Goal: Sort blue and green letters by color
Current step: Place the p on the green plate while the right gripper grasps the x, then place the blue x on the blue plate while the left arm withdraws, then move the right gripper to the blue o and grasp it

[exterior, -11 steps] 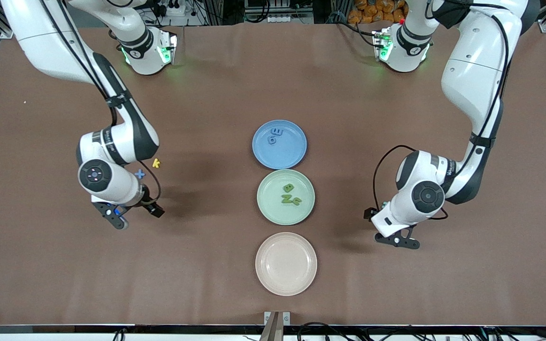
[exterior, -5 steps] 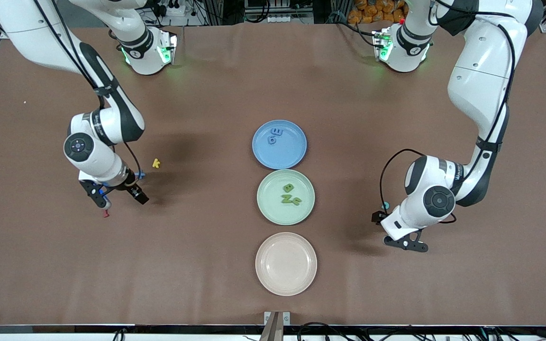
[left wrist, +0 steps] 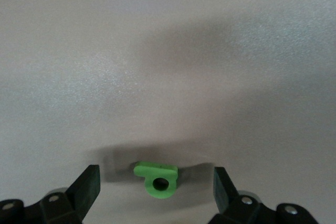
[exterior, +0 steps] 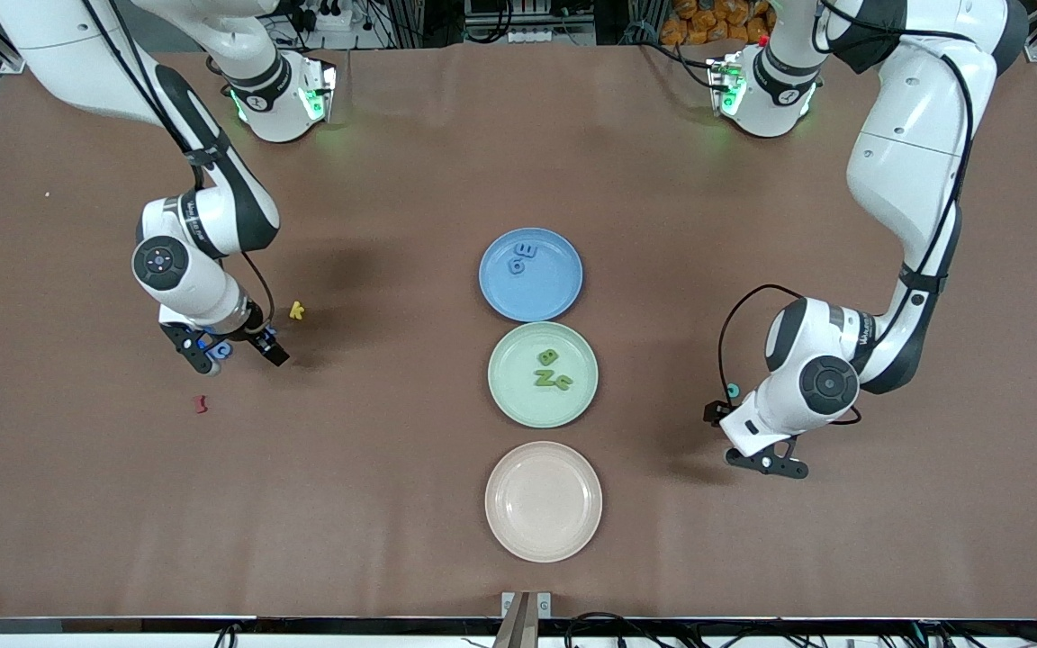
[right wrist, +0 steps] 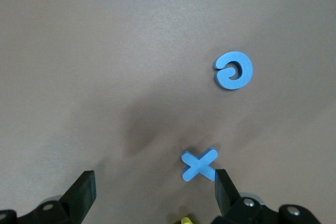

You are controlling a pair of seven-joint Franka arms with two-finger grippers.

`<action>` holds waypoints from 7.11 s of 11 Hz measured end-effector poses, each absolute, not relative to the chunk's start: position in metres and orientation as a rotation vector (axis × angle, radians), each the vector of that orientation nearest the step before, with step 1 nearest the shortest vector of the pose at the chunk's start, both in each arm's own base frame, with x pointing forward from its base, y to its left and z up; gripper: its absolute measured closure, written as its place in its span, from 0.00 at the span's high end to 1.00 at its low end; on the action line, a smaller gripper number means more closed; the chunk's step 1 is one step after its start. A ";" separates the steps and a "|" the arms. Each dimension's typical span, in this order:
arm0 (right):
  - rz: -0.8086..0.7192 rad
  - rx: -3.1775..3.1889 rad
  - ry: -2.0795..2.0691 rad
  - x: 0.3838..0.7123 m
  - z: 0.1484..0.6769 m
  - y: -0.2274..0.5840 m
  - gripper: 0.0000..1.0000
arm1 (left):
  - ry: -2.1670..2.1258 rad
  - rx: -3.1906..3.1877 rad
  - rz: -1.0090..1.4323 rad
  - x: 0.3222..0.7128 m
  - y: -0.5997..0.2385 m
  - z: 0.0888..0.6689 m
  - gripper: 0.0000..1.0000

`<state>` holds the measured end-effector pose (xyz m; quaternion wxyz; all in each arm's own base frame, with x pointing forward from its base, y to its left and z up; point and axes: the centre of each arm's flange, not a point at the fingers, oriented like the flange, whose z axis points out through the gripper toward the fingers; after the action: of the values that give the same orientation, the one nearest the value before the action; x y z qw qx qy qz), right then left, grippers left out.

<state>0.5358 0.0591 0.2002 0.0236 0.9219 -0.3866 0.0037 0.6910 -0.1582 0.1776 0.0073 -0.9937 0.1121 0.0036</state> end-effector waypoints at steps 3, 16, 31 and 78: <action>0.012 2.844 -1.225 0.532 0.196 0.048 1.00 | 0.354 -3.107 0.013 0.693 -0.147 0.177 0.63; 0.028 2.850 -1.270 0.511 0.178 0.031 1.00 | 0.367 -3.224 -0.032 0.671 -0.255 0.206 0.36; 0.063 2.940 -1.089 0.508 0.176 0.031 0.34 | -0.042 -3.299 -0.183 0.585 -0.459 0.236 0.83; -0.044 3.039 -0.677 0.610 0.257 0.004 1.00 | -0.004 -3.136 -0.139 0.542 -0.073 0.630 1.00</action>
<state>0.6101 0.0043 0.2568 0.0140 0.9759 -0.2174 -0.0141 0.5424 -0.0733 0.6296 0.0015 -0.9990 -0.0011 -0.0444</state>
